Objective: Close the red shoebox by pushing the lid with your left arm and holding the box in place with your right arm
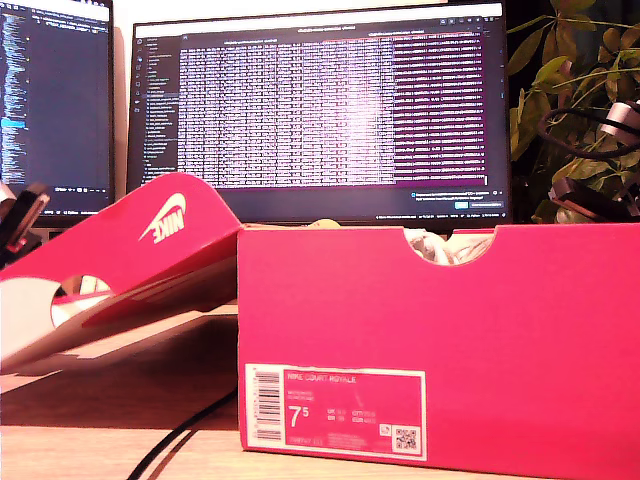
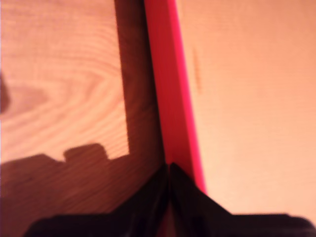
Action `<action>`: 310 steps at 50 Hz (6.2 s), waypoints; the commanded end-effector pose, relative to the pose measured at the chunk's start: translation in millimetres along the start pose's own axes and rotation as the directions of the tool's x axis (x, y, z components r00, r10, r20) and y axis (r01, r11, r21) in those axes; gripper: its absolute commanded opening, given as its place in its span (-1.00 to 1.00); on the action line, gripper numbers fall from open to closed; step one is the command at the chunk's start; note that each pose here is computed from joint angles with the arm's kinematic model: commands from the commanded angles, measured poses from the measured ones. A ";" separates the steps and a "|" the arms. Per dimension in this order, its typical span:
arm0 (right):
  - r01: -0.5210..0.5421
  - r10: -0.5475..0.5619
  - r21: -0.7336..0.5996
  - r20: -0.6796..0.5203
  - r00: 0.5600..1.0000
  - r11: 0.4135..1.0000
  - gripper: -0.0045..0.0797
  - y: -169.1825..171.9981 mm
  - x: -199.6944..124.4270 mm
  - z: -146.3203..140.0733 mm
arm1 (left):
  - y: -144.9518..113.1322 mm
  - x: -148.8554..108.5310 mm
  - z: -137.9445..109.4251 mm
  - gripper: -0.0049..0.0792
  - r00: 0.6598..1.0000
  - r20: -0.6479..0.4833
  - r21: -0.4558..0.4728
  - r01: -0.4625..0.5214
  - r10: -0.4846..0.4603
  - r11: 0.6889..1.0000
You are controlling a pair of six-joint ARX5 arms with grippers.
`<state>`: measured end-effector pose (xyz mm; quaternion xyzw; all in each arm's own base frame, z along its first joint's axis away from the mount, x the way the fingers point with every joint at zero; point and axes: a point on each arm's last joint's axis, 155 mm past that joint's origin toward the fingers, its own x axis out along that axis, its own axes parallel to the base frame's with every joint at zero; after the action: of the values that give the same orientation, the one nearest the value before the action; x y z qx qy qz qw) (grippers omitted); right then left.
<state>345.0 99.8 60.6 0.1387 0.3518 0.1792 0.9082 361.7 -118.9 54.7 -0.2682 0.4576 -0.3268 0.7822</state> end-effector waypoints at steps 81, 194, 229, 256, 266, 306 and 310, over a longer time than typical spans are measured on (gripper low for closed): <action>-0.200 0.203 -0.110 0.020 0.979 0.974 -0.92 79.7 7.8 27.2 | -226.5 -28.0 43.9 -0.93 0.904 -0.172 0.244 0.423 -0.391 0.872; 0.058 -0.046 -0.361 0.040 0.998 0.931 -0.92 52.8 -43.1 89.0 | -201.1 -89.7 105.4 -0.93 0.932 0.325 0.574 -0.328 0.159 0.750; 0.278 -0.173 -0.345 0.304 0.937 0.897 -0.92 42.6 -115.3 141.1 | -134.6 -147.0 94.9 -0.93 0.848 0.465 0.448 -0.474 0.255 0.758; 0.389 -0.243 -0.281 0.440 0.865 0.877 -0.92 21.0 -170.6 133.9 | -118.8 -151.7 57.0 -0.93 0.830 0.494 0.429 -0.492 0.259 0.757; 0.404 -0.230 -0.270 0.503 0.833 0.874 -0.92 22.2 -185.2 129.9 | -126.2 -159.3 57.3 -0.93 0.809 0.539 0.441 -0.508 0.234 0.740; 0.446 -0.215 -0.207 0.655 0.724 0.871 -0.92 12.8 -203.7 101.2 | -110.8 -145.6 43.3 -0.93 0.764 0.629 0.466 -0.519 0.145 0.716; 0.486 -0.255 -0.167 0.682 0.685 0.858 -0.92 7.0 -217.2 101.0 | -105.2 -143.4 39.1 -0.93 0.758 0.636 0.455 -0.523 0.148 0.721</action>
<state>268.2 10.7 258.9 -0.0428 0.0196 0.0117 0.9988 318.0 -74.8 240.8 0.0141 0.1098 -0.2114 0.9711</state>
